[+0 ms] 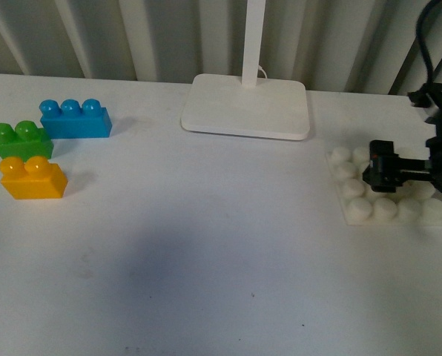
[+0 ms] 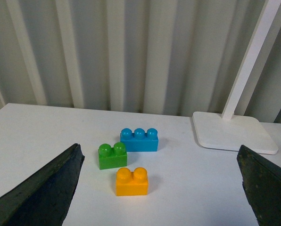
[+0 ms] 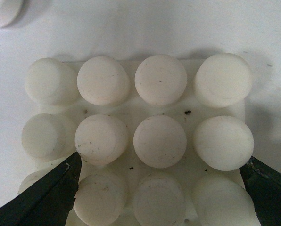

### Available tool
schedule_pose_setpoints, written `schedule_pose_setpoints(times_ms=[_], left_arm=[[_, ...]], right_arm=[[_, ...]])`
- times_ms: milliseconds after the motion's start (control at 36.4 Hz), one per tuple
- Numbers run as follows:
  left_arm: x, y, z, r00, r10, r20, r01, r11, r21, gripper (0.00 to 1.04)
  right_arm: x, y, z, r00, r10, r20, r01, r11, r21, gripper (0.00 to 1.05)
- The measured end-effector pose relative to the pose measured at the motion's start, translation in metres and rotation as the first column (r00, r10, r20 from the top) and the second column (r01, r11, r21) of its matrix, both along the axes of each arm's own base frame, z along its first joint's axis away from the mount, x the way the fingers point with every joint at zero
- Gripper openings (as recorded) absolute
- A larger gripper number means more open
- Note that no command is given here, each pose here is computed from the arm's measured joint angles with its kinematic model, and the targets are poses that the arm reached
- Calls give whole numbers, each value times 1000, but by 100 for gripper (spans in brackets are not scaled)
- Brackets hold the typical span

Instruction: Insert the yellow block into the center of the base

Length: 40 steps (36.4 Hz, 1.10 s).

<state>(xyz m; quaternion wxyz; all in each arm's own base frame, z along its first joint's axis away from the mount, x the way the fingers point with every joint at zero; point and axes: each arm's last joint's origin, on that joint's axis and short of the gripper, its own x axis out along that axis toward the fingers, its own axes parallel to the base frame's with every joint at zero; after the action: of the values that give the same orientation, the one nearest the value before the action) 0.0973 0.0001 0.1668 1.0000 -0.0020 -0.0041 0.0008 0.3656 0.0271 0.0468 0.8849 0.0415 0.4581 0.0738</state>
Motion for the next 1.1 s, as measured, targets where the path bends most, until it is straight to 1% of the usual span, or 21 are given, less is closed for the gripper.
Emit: schedule_pose_setpoints(times_ms=[110,385,550,715,743,1100], left_arm=[[0,0,0,1000,0,0,0,1000,0,98],[0,0,0,1000,0,0,0,1000,0,98],[0,0,0,1000,0,0,0,1000,0,98],[0,0,0,1000,0,0,0,1000,0,98],[0,0,0,1000,0,0,0,1000,0,98],[0,0,0,1000,0,0,0,1000,0,98]], right_arm=[[5,24,0,1000,11,-3,-11,1000,4,96],[13,107,0,997,83,-9,-82,996,32,96],[12,140,1,994,111,-11,-111,993,48,96],[13,164,2,993,113,-18,-111,991,69,96],[14,193,4,992,126,-29,-121,986,114,96],[7,236,7,983,175,-57,-160,966,205,96]])
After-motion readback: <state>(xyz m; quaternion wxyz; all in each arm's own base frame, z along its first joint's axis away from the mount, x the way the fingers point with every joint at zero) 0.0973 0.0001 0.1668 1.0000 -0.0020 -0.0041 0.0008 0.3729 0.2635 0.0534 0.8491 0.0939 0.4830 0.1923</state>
